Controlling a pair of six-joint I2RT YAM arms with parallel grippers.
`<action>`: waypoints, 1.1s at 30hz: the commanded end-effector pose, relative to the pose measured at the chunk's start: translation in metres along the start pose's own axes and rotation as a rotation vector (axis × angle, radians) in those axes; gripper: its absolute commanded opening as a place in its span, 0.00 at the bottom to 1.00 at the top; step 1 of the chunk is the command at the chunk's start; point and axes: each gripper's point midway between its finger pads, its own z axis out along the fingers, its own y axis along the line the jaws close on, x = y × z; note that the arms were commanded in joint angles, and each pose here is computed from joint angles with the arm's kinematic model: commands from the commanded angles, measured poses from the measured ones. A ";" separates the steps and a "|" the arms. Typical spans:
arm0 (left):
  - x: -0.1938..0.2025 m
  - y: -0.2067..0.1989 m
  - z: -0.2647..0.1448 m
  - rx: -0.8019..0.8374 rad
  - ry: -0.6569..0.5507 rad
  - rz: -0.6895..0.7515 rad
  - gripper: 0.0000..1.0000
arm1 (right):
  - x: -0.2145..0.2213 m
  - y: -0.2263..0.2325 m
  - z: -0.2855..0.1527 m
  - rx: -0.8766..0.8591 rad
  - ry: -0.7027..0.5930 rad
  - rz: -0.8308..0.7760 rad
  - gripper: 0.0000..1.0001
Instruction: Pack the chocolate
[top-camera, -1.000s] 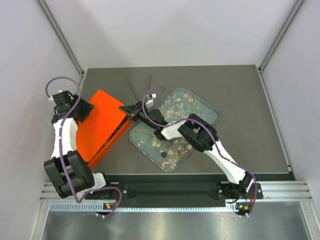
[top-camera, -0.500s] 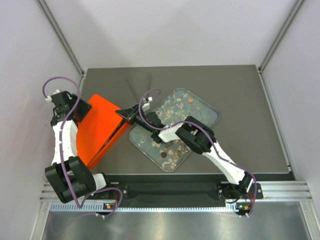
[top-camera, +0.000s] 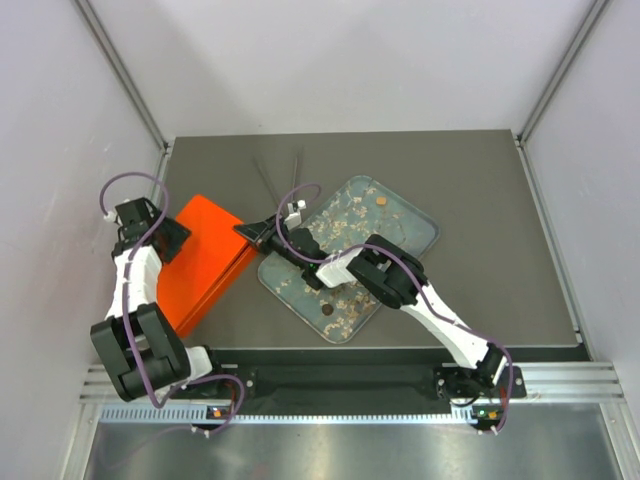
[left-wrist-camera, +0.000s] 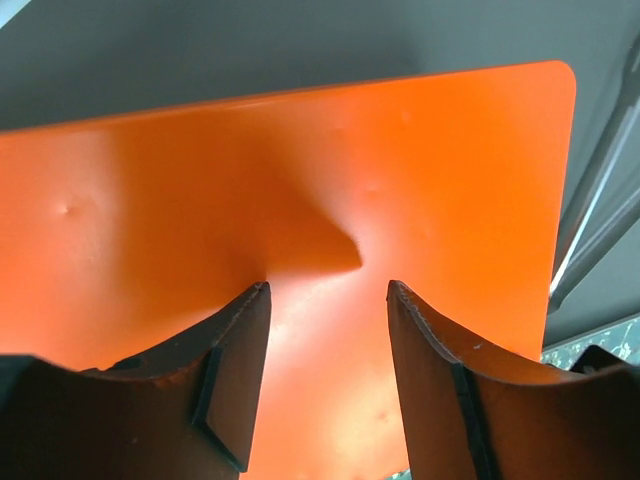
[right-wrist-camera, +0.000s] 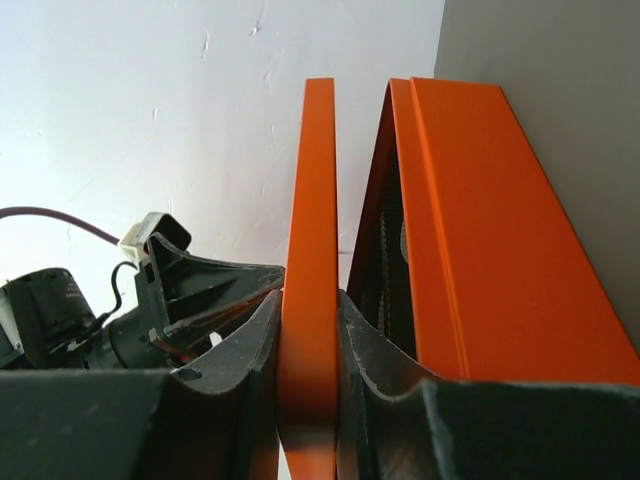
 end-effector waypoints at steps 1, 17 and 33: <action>-0.006 0.003 0.007 -0.007 -0.033 0.000 0.55 | 0.004 0.049 0.005 -0.134 -0.022 -0.006 0.00; -0.006 0.011 0.011 -0.018 -0.024 -0.014 0.55 | -0.003 0.040 -0.004 -0.124 -0.054 -0.039 0.00; 0.004 0.011 0.027 0.001 0.028 -0.032 0.55 | -0.016 0.035 -0.003 -0.067 -0.052 -0.095 0.32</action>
